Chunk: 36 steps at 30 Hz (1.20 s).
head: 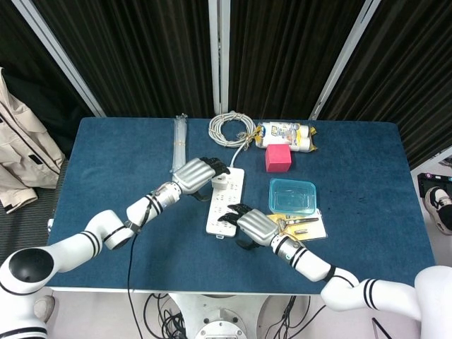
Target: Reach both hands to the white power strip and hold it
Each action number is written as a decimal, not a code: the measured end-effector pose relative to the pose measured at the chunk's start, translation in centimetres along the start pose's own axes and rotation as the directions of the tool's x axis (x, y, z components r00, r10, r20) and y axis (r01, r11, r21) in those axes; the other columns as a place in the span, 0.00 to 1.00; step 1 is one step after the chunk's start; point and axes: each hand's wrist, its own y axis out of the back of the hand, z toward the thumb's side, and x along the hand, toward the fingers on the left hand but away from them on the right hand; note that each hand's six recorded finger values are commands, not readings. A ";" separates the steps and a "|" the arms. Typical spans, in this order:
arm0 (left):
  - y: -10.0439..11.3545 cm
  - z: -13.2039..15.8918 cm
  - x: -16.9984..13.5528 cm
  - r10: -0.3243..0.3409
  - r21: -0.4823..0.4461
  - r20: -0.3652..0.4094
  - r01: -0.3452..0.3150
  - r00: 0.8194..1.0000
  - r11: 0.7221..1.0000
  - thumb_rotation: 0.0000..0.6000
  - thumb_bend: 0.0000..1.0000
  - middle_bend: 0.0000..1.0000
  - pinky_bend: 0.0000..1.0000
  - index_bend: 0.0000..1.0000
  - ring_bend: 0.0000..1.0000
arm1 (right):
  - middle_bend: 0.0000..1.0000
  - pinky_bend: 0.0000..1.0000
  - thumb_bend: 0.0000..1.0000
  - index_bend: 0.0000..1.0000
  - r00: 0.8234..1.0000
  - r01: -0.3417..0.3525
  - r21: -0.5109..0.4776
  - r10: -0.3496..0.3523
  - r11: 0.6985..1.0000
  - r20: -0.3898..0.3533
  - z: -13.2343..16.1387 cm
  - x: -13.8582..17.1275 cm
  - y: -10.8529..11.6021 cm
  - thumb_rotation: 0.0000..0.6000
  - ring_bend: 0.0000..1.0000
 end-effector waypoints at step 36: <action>-2.5 -0.1 4.4 0.000 0.100 0.034 -0.003 0.999 0.995 1.00 0.41 0.57 0.68 0.52 0.56 | 0.21 0.13 0.43 0.10 1.000 -0.013 -0.095 0.015 0.995 0.017 -1.7 -0.8 -1.0 1.00 0.07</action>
